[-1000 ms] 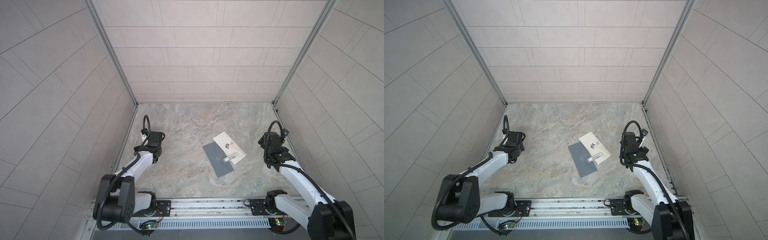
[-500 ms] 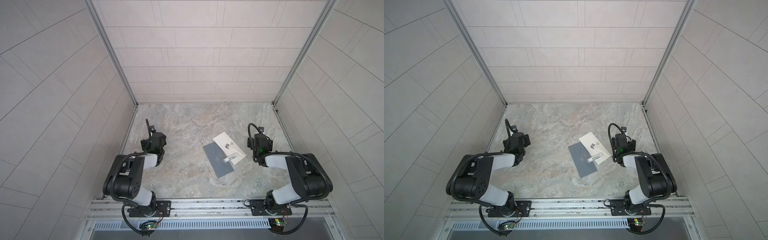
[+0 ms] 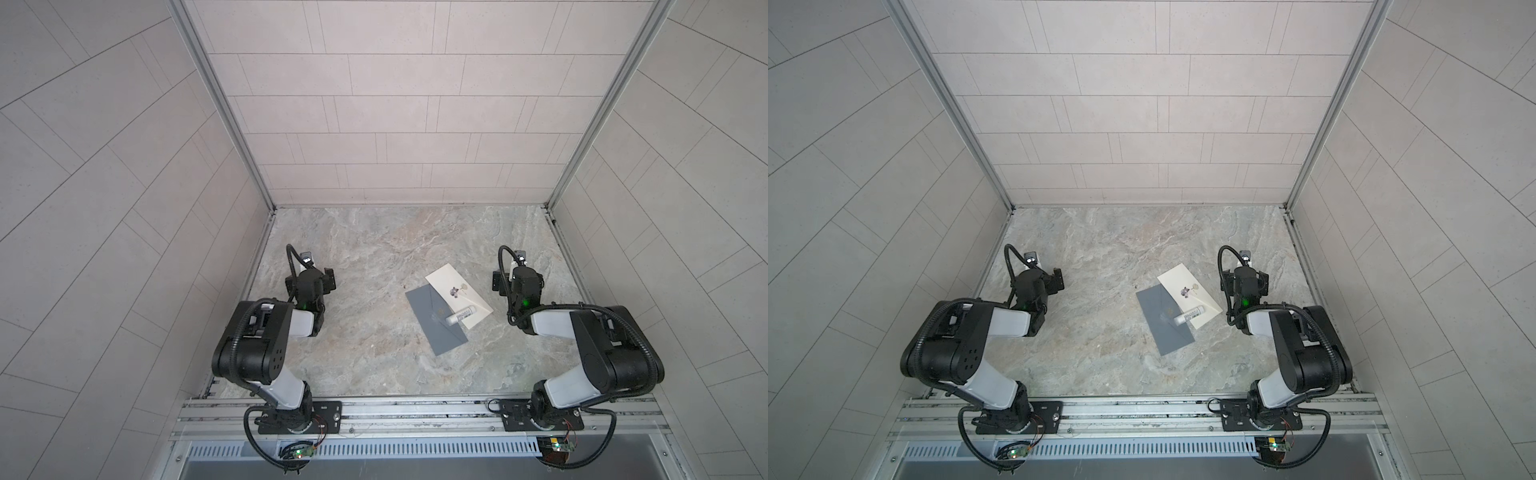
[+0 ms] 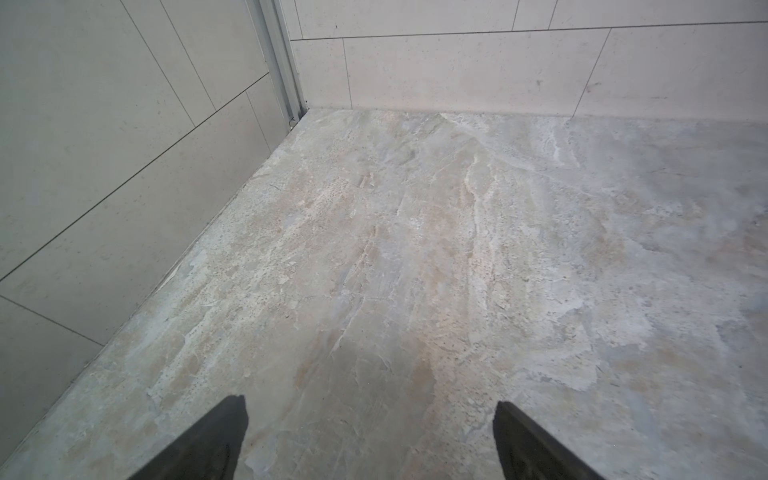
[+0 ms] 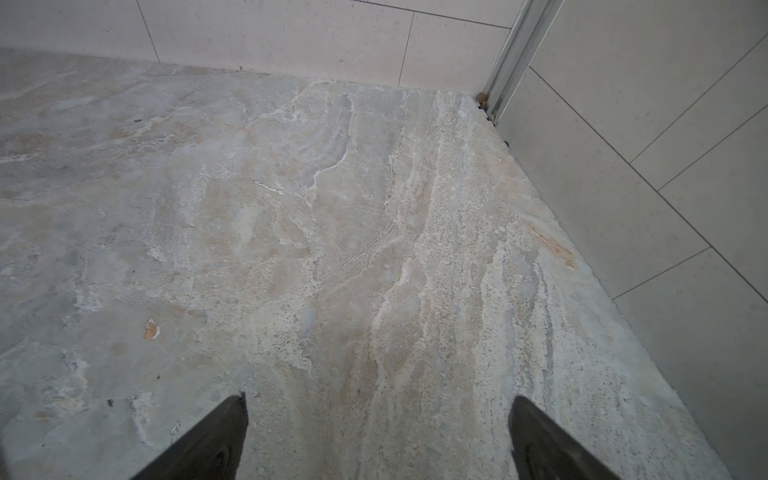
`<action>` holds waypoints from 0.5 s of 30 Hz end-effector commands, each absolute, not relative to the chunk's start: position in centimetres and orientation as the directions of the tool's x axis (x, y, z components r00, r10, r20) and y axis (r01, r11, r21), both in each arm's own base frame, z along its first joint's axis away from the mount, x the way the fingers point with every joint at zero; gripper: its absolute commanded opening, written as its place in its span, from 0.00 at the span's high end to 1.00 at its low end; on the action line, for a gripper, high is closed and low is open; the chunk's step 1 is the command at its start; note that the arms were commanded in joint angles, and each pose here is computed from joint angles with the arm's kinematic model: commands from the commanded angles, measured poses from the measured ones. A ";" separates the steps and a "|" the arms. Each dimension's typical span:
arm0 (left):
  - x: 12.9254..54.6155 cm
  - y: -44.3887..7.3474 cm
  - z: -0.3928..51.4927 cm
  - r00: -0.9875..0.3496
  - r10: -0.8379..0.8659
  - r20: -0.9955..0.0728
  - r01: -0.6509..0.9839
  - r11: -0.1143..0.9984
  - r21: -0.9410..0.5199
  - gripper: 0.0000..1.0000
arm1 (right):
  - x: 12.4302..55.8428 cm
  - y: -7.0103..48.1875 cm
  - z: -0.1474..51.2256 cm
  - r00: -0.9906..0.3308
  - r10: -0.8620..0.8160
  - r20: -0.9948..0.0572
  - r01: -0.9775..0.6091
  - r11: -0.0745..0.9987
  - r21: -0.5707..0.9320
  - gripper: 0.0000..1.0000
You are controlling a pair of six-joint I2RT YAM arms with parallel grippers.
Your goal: Place the letter into the envelope and seal it
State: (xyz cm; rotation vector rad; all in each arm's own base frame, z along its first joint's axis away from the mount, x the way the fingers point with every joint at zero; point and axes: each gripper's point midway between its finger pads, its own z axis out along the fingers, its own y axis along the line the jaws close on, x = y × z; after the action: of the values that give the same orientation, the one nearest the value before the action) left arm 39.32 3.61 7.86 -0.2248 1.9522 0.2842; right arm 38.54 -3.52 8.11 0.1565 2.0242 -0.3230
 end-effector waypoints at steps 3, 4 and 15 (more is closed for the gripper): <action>39.7 3.5 8.5 -0.359 -0.013 -0.933 -0.277 0.956 0.093 0.00 | 38.9 -3.5 8.8 -0.439 -0.041 -0.897 0.245 0.956 -0.163 0.00; 39.7 3.5 8.5 -0.358 -0.015 -0.934 -0.279 0.956 0.092 0.00 | 38.9 -3.5 8.7 -0.441 -0.041 -0.896 0.245 0.956 -0.164 0.00; 39.7 3.7 8.4 -0.364 -0.017 -0.931 -0.284 0.954 0.093 0.00 | 39.3 -3.8 8.4 -0.457 -0.027 -0.889 0.237 0.960 -0.151 0.00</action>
State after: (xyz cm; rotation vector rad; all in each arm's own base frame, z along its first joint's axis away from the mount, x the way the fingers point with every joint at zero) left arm 39.46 3.45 7.96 -0.2185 1.9457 0.2749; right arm 39.27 -3.77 8.32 0.1591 2.0240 -0.3061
